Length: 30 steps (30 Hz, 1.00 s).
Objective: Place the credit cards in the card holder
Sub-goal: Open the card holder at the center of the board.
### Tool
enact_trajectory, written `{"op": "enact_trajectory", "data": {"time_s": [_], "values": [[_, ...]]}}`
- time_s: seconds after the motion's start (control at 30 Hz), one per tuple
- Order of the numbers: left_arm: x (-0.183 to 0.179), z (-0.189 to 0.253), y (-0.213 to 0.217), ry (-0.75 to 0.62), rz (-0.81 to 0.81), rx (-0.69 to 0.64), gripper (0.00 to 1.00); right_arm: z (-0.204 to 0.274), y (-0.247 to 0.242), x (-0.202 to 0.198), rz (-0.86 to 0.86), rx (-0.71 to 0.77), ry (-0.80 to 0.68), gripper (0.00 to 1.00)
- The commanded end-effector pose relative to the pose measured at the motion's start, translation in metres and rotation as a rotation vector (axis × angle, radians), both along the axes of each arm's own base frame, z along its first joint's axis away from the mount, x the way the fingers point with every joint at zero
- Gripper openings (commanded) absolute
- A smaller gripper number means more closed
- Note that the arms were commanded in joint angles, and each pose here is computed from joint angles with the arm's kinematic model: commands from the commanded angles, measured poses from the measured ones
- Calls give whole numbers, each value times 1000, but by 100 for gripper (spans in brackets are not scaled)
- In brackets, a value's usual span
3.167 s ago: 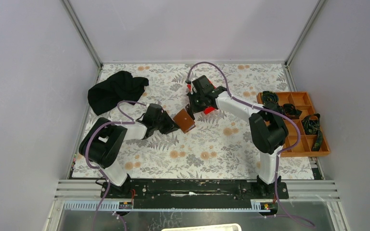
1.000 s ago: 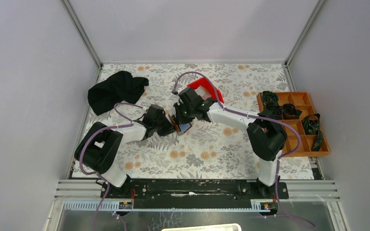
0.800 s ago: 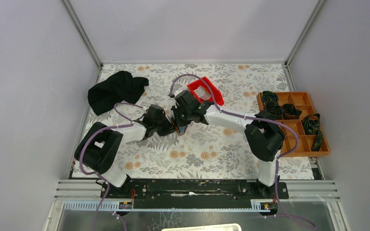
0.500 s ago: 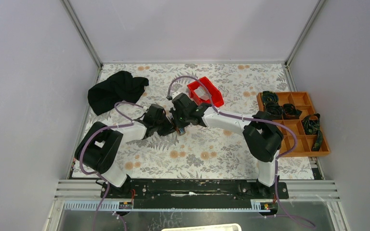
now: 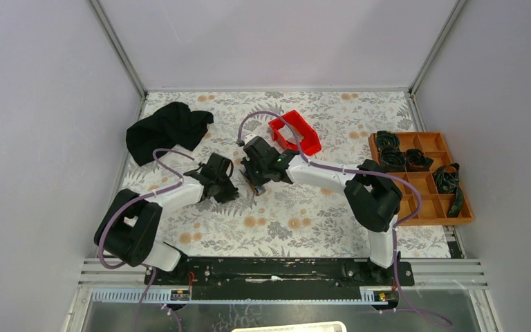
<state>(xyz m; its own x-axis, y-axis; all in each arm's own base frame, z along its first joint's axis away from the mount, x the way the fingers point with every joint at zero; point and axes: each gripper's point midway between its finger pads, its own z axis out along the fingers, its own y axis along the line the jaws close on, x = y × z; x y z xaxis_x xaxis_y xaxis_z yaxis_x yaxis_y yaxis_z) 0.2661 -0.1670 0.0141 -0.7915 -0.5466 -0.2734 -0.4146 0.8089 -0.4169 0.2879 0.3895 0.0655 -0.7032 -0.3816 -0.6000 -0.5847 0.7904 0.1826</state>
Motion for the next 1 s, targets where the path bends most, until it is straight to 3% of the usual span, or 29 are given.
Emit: {"op": "enact_trajectory", "data": {"time_s": [0.0, 0.53, 0.97], "values": [[-19, 5, 21, 68, 12, 94, 27, -21, -12, -10, 8, -93, 44, 0], [36, 72, 1, -97, 82, 17, 27, -22, -24, -18, -3, -116, 55, 0], [62, 57, 5, -88, 161, 83, 29, -21, -24, -19, -1, -106, 52, 0]]}}
